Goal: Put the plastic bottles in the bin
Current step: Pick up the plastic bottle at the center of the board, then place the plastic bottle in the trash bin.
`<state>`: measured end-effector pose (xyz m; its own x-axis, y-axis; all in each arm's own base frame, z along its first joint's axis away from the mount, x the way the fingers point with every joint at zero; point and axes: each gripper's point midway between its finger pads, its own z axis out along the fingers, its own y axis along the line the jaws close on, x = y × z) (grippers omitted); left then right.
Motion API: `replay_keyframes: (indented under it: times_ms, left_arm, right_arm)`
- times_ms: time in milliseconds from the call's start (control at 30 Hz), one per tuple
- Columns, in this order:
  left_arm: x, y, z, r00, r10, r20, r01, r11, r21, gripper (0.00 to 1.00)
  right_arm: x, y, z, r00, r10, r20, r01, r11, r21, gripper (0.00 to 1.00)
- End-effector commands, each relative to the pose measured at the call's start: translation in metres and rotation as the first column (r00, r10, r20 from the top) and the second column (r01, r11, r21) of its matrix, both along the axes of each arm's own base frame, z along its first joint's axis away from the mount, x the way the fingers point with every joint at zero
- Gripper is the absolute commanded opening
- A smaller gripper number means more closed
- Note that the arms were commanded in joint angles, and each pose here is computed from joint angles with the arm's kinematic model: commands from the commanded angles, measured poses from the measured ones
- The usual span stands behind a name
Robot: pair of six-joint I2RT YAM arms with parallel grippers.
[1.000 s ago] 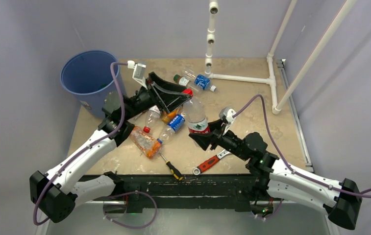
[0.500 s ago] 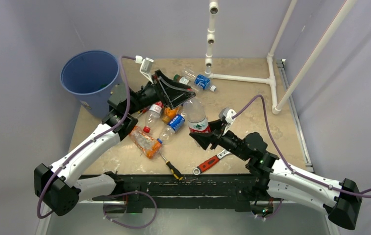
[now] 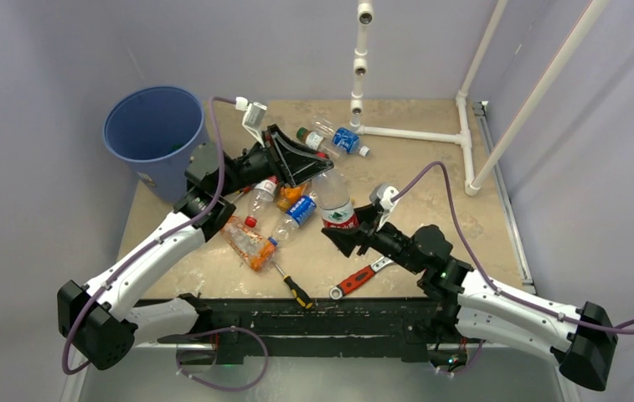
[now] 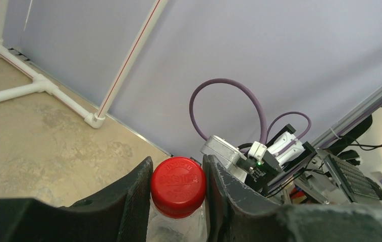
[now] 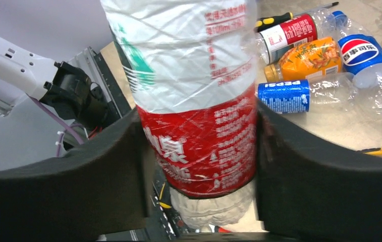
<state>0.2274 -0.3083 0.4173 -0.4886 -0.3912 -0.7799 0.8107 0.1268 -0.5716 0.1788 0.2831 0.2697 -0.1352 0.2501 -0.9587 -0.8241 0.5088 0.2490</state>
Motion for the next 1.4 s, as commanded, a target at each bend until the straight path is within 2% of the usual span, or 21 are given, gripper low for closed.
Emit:
replay_keyframes:
  times_ms: [0,33,133,333,433,533,667,733,800,833,867,933,1033,1167,1267,1367]
  left_arm:
    - [-0.013,0.007,0.021,0.997,0.002,0.071,-0.002,1.0,0.0,0.0]
    - [-0.012,0.008,0.021,0.997,0.016,0.07,-0.017,1.0,0.019,0.0]
    - [-0.011,0.018,0.038,0.987,0.08,0.142,-0.089,0.994,0.056,0.0]
    - [0.003,0.047,0.067,0.931,0.275,0.241,-0.303,0.949,0.088,0.0]
    - [0.024,0.07,0.075,0.86,0.43,0.274,-0.474,0.872,0.121,0.0]
    - [0.048,0.108,0.095,0.711,0.624,0.324,-0.683,0.723,0.104,0.0]
    - [0.064,0.169,0.14,0.416,0.82,0.392,-0.892,0.452,0.001,0.0]
    - [0.074,0.202,0.156,0.225,0.895,0.385,-0.963,0.265,-0.053,0.0]
    - [0.09,0.221,0.158,0.055,0.892,0.448,-0.995,0.088,-0.053,0.0]
    - [0.1,0.232,0.156,-0.026,0.888,0.459,-0.999,-0.006,-0.045,0.0]
    - [0.112,0.241,0.154,-0.077,0.881,0.466,-0.997,-0.067,-0.037,0.0]
    - [0.131,0.264,0.157,-0.138,0.888,0.439,-0.99,-0.132,-0.043,0.0]
    - [0.139,0.3,0.165,-0.264,0.892,0.366,-0.964,-0.25,-0.087,0.0]
    - [0.151,0.329,0.162,-0.423,0.82,0.386,-0.902,-0.422,-0.092,0.0]
    - [0.159,0.343,0.141,-0.481,0.764,0.43,-0.861,-0.504,-0.068,0.0]
    - [0.174,0.351,0.109,-0.466,0.758,0.457,-0.854,-0.52,-0.008,0.0]
  right_arm:
    - [0.002,0.003,0.021,1.0,-0.004,0.012,0.003,1.0,0.028,0.7]
    - [0.001,0.003,0.024,1.0,0.001,0.005,-0.001,0.999,0.033,0.8]
    - [-0.005,0.001,0.036,1.0,0.021,-0.001,-0.021,0.998,0.06,0.98]
    - [-0.017,-0.009,0.058,0.999,0.045,0.0,-0.044,0.994,0.102,0.99]
    - [-0.024,-0.021,0.073,0.999,0.038,0.014,-0.04,0.99,0.134,0.99]
    - [-0.034,-0.032,0.089,0.998,0.051,0.033,-0.056,0.984,0.168,0.99]
    - [-0.042,-0.044,0.099,0.998,0.048,0.047,-0.057,0.975,0.217,0.99]
    - [-0.037,-0.047,0.093,0.999,0.021,0.031,-0.027,0.974,0.226,0.99]
    - [-0.033,-0.047,0.088,1.0,0.002,0.006,-0.004,0.973,0.232,0.99]
    - [-0.032,-0.046,0.087,1.0,0.002,0.001,-0.002,0.972,0.235,0.99]
    - [-0.032,-0.045,0.086,1.0,0.007,-0.002,-0.006,0.972,0.235,0.99]
    - [-0.031,-0.04,0.084,1.0,0.017,-0.006,-0.015,0.975,0.22,0.99]
    - [-0.028,-0.036,0.081,1.0,0.015,-0.014,-0.012,0.983,0.184,0.99]
    - [-0.027,-0.035,0.075,1.0,0.01,-0.02,-0.006,0.987,0.164,0.99]
    - [-0.027,-0.037,0.07,1.0,0.002,-0.023,0.002,0.987,0.162,0.99]
    - [-0.027,-0.038,0.066,1.0,-0.001,-0.027,0.005,0.987,0.162,0.99]
